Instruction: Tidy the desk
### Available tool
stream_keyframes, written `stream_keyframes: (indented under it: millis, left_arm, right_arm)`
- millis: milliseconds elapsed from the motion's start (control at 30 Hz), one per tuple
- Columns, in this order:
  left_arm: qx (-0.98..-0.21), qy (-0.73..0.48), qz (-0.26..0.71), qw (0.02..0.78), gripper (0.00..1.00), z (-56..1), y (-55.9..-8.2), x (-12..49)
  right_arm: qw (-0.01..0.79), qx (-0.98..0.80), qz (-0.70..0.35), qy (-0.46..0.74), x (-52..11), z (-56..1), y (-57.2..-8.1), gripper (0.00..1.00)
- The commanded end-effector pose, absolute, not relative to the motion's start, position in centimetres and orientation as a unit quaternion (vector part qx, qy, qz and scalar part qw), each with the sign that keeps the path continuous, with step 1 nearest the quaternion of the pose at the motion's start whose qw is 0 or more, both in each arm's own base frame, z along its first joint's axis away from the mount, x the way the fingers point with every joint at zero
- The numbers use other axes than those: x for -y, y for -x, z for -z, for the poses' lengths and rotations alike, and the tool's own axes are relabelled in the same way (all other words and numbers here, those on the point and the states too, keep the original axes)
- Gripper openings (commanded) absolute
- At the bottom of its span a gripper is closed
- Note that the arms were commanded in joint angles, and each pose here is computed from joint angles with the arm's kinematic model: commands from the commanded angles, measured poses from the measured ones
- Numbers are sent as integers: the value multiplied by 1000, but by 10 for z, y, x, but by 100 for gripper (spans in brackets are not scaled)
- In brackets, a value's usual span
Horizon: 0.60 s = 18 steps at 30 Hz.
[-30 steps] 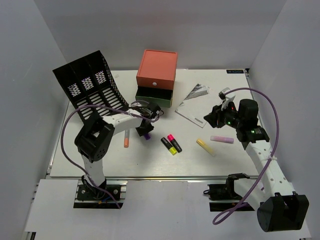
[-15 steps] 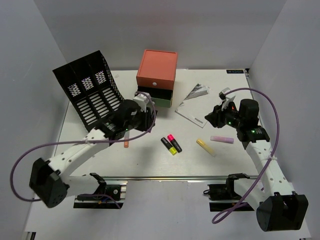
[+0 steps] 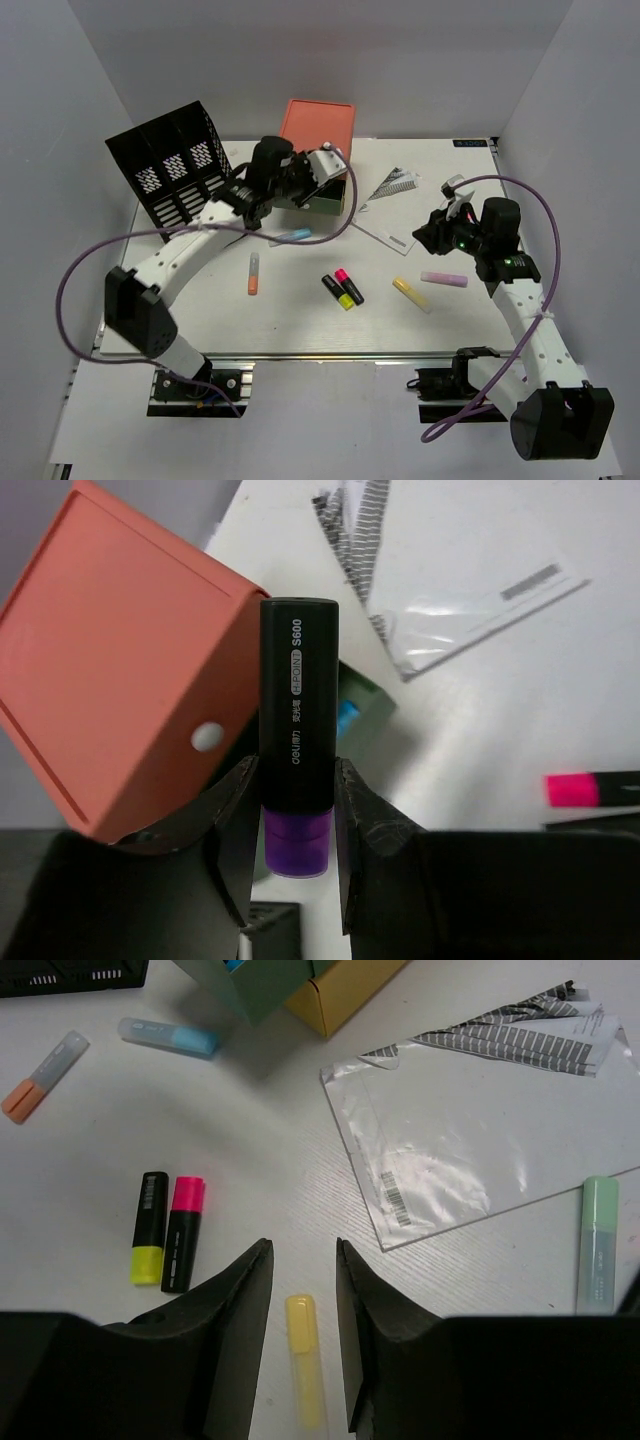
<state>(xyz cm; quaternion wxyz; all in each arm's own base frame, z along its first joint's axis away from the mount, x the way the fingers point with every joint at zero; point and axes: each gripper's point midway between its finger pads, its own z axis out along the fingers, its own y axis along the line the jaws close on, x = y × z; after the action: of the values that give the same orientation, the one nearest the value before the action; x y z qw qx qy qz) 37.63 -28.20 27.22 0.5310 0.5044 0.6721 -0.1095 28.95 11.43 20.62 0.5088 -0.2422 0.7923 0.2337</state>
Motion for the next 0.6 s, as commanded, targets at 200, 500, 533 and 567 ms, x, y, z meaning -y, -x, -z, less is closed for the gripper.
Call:
stream_keyframes:
  millis: [200, 500, 533, 567]
  left_arm:
    - [-641, -571, 46, 511, 2, -265, -435, 277]
    - [-637, -575, 23, 513, 4, -232, -449, 263]
    - [-641, -574, 22, 509, 4, -226, -450, 263]
    - [-644, -571, 19, 509, 5, -225, -454, 259]
  right_arm:
    - [530, -781, -223, 245, -109, -217, -292, 38]
    - [529, -781, -225, 244, -109, -215, -291, 39]
    - [528, -781, -226, 245, -110, -215, -291, 38]
    - [528, -782, -226, 244, -109, -214, -292, 39]
